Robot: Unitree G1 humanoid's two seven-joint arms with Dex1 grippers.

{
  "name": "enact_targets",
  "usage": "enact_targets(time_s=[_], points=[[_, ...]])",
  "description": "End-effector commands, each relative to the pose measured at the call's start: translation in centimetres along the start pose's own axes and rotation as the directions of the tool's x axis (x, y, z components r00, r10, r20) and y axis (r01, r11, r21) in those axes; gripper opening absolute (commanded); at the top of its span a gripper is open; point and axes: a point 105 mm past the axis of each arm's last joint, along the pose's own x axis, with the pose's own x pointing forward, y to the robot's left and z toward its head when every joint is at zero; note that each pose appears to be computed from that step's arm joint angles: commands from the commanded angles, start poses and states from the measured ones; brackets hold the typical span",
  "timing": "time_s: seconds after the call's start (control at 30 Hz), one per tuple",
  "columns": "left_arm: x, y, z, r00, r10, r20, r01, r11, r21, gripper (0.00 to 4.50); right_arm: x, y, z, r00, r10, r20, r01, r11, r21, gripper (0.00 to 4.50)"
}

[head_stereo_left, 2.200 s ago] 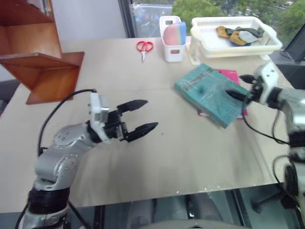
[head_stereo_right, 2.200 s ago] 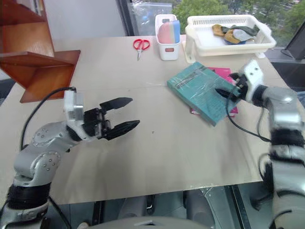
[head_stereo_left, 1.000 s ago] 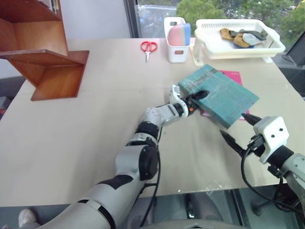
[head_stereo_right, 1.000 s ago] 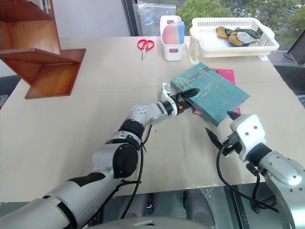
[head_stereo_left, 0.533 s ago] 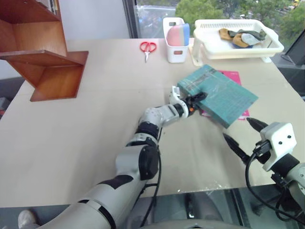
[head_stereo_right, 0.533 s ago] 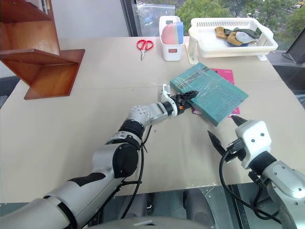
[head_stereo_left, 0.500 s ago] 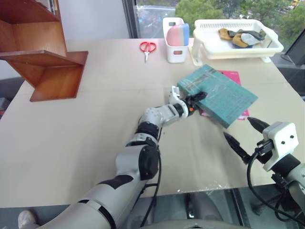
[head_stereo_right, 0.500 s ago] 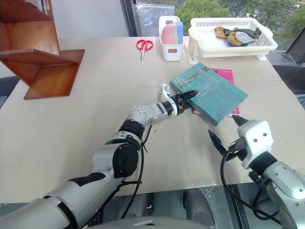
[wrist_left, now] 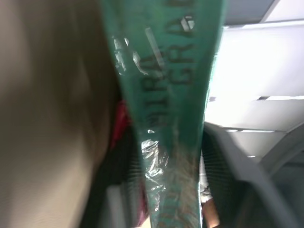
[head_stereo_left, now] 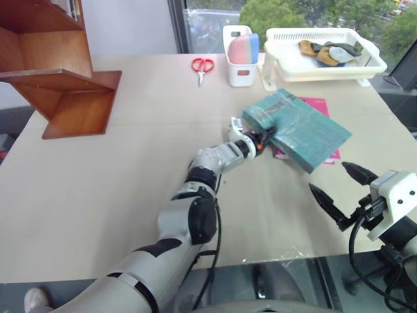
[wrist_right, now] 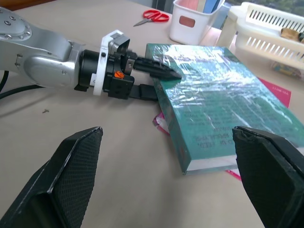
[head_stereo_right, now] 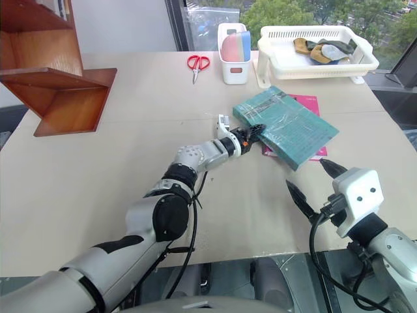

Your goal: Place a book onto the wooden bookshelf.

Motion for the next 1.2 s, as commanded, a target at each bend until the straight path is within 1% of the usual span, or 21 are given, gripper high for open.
enact_targets(time_s=[0.03, 0.23, 0.3, 0.33, 0.4, 0.47, 0.53, 0.6, 0.67, 0.7, 0.73, 0.8, 0.83, 0.87, 0.9, 0.97, 1.03, 1.07, 1.1, 1.17, 1.2], points=[[0.2, -0.1, -0.2, 1.0, 0.011, -0.007, -0.011, 1.0, -0.014, 0.24, 0.0, 0.0, 0.9, 0.999, 0.001, 0.037, 0.0, 0.999, -0.04, 4.5], [-1.6, -0.4, 2.0, 1.0, -0.006, 0.027, 0.006, 1.0, -0.016, 0.24, 0.7, -0.1, 1.2, 0.998, 0.026, 0.052, -0.023, 0.999, -0.048, 4.5], [-3.3, -1.5, 4.0, 0.997, -0.041, 0.062, 0.039, 0.999, 0.031, 0.24, 1.4, -0.1, 1.3, 0.996, 0.052, 0.066, -0.049, 0.998, -0.051, 4.5], [-4.2, -2.4, 5.1, 0.994, -0.065, 0.083, 0.059, 0.995, 0.078, 0.24, 1.7, 0.0, 1.4, 0.995, 0.066, 0.074, -0.062, 0.997, -0.051, 4.5], [-6.4, -4.5, 7.2, 0.989, -0.101, 0.111, 0.057, 0.938, 0.341, 0.24, 2.4, 0.1, 1.7, 0.99, 0.101, 0.095, -0.096, 0.994, -0.054, 4.5], [-8.6, -6.6, 8.6, 0.982, -0.138, 0.126, 0.044, 0.827, 0.561, 0.24, 3.0, 0.3, 2.0, 0.984, 0.134, 0.113, -0.129, 0.99, -0.058, 4.5], [-10.7, -8.6, 9.7, 0.975, -0.178, 0.135, 0.036, 0.72, 0.693, 0.24, 3.7, 0.3, 2.1, 0.978, 0.167, 0.126, -0.16, 0.985, -0.059, 4.5], [-12.9, -10.5, 10.3, 0.971, -0.206, 0.125, 0.014, 0.565, 0.825, 0.24, 4.4, 0.2, 2.0, 0.971, 0.194, 0.136, -0.188, 0.98, -0.057, 4.5], [-14.9, -12.2, 10.6, 0.972, -0.212, 0.106, -0.032, 0.327, 0.945, 0.24, 5.3, 0.1, 2.0, 0.963, 0.225, 0.149, -0.219, 0.974, -0.053, 4.5], [-16.2, -13.3, 11.0, 0.972, -0.213, 0.103, -0.079, 0.12, 0.99, 0.24, 5.9, 0.2, 2.0, 0.956, 0.248, 0.159, -0.242, 0.969, -0.056, 4.5], [-17.3, -14.1, 11.0, 0.977, -0.197, 0.081, -0.1, -0.086, 0.991, 0.24, 6.4, 0.3, 2.1, 0.948, 0.27, 0.17, -0.265, 0.963, -0.056, 4.5], [-19.0, -15.1, 11.2, 0.99, -0.129, 0.065, -0.121, -0.494, 0.861, 0.24, 7.4, 0.6, 2.3, 0.931, 0.312, 0.19, -0.307, 0.95, -0.054, 4.5], [-19.6, -15.4, 11.7, 0.992, -0.098, 0.085, -0.128, -0.627, 0.768, 0.24, 7.8, 0.8, 2.3, 0.923, 0.33, 0.196, -0.325, 0.944, -0.057, 4.5], [-20.1, -15.8, 12.1, 0.992, -0.081, 0.093, -0.123, -0.71, 0.693, 0.24, 8.1, 0.9, 2.3, 0.917, 0.345, 0.199, -0.339, 0.939, -0.061, 4.5], [-21.0, -16.5, 12.4, 0.994, -0.038, 0.102, -0.087, -0.833, 0.546, 0.24, 8.5, 1.0, 2.3, 0.909, 0.364, 0.204, -0.359, 0.931, -0.063, 4.5], [-22.5, -17.9, 13.2, 0.988, 0.046, 0.146, -0.004, -0.945, 0.326, 0.24, 9.2, 1.3, 2.4, 0.893, 0.396, 0.212, -0.391, 0.918, -0.071, 4.5], [-24.0, -18.8, 14.4, 0.967, 0.127, 0.219, 0.085, -0.977, 0.194, 0.24, 9.5, 1.5, 2.5, 0.88, 0.418, 0.226, -0.412, 0.908, -0.076, 4.5], [-24.5, -19.0, 14.9, 0.957, 0.155, 0.245, 0.116, -0.979, 0.166, 0.24, 9.6, 1.5, 2.6, 0.875, 0.425, 0.231, -0.419, 0.905, -0.077, 4.5], [-25.8, -19.4, 16.0, 0.928, 0.208, 0.31, 0.165, -0.973, 0.16, 0.24, 10.0, 1.7, 2.7, 0.867, 0.437, 0.239, -0.431, 0.899, -0.079, 4.5], [-29.1, -20.8, 18.9, 0.843, 0.26, 0.471, 0.2, -0.964, 0.174, 0.24, 10.7, 2.1, 3.3, 0.845, 0.468, 0.261, -0.461, 0.883, -0.089, 4.5], [-30.3, -21.1, 19.9, 0.811, 0.273, 0.518, 0.205, -0.961, 0.185, 0.24, 10.9, 2.3, 3.5, 0.836, 0.478, 0.27, -0.471, 0.877, -0.094, 4.5]])
